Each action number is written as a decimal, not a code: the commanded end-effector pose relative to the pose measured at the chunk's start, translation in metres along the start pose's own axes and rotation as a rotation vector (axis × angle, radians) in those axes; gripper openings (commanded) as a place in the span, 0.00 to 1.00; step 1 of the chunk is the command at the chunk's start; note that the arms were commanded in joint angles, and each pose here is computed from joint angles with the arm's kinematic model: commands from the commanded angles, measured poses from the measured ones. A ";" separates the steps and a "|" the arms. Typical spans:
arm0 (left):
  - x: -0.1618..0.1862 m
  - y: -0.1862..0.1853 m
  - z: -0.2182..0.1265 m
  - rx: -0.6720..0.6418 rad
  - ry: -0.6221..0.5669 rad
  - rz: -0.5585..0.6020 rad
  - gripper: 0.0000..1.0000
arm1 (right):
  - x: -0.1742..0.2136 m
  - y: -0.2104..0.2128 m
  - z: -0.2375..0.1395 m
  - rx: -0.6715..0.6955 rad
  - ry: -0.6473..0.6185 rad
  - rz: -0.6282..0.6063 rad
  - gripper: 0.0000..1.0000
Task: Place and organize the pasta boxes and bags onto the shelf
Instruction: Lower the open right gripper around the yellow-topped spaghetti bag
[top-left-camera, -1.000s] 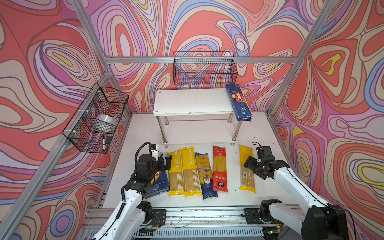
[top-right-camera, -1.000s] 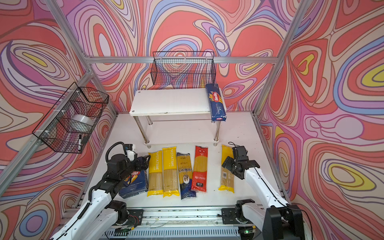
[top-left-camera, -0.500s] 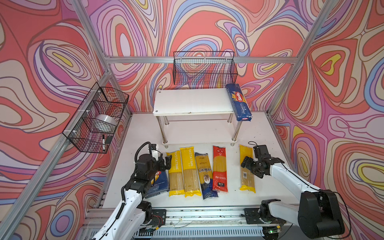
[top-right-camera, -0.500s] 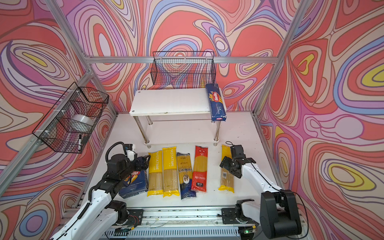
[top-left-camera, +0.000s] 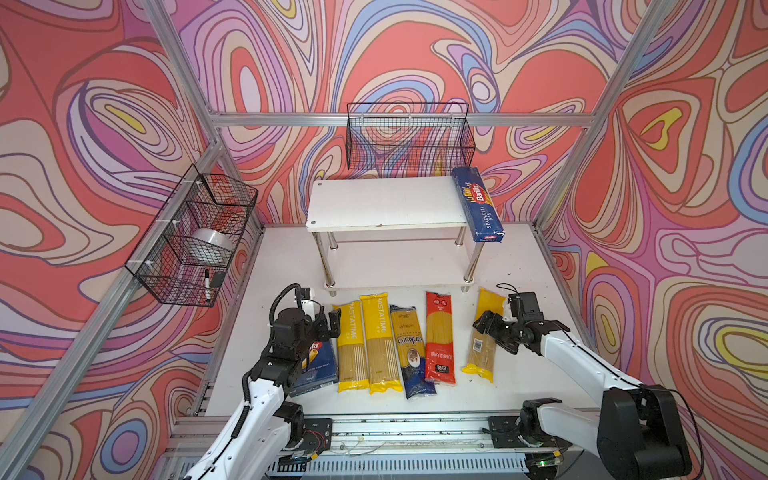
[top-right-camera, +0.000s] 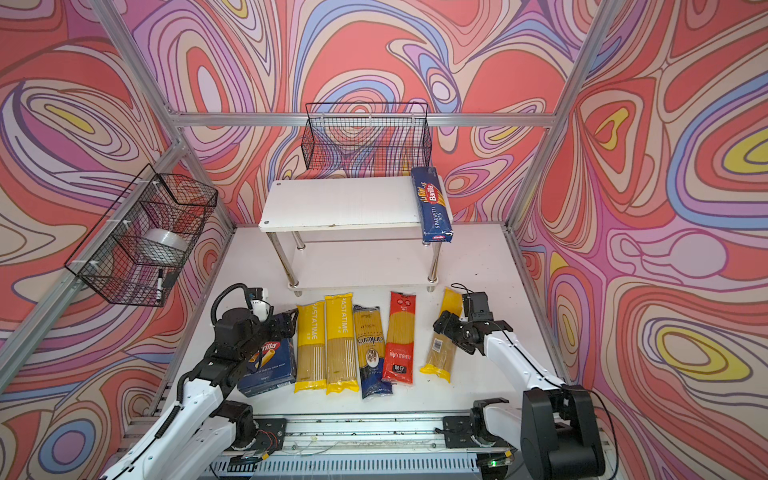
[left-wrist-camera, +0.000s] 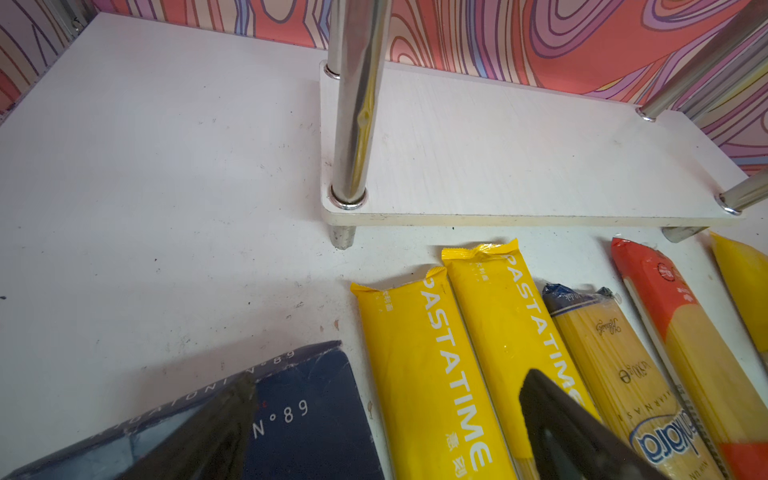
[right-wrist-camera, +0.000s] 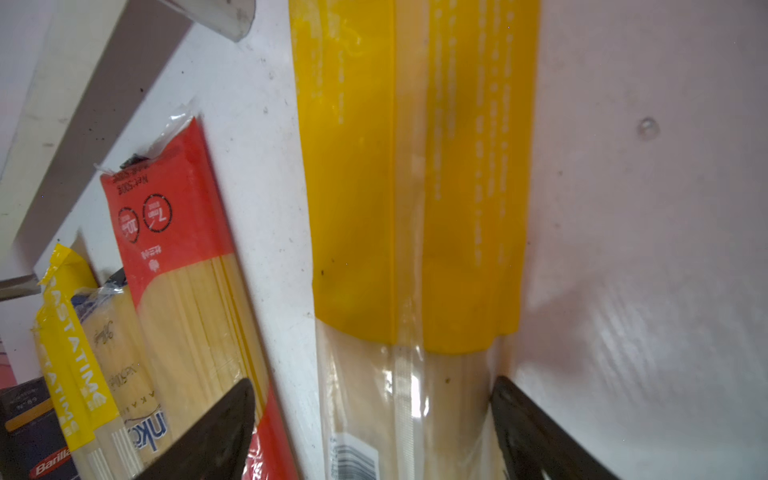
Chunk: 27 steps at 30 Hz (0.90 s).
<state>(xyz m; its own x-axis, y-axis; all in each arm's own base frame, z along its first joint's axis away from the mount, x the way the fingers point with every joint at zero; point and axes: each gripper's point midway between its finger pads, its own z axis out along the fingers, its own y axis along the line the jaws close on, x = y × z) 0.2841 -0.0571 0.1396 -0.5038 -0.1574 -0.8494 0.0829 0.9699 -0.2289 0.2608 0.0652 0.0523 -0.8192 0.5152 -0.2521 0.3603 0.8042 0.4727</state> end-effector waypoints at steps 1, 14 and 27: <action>0.003 0.008 -0.002 -0.043 0.005 -0.025 1.00 | 0.010 0.008 -0.006 -0.063 0.025 0.011 0.91; 0.003 0.005 -0.003 -0.028 0.005 -0.020 1.00 | 0.005 0.001 -0.027 0.024 -0.003 -0.044 0.91; 0.002 0.003 -0.003 -0.016 0.005 -0.015 1.00 | -0.001 -0.002 -0.058 0.228 0.000 -0.035 0.92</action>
<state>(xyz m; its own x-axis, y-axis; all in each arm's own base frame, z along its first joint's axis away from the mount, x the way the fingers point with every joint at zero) 0.2829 -0.0530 0.1391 -0.5036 -0.1681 -0.8474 0.0580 0.9721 -0.2273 0.2485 0.0536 0.1079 -0.8208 0.4847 -0.3022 0.3786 0.8578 0.3476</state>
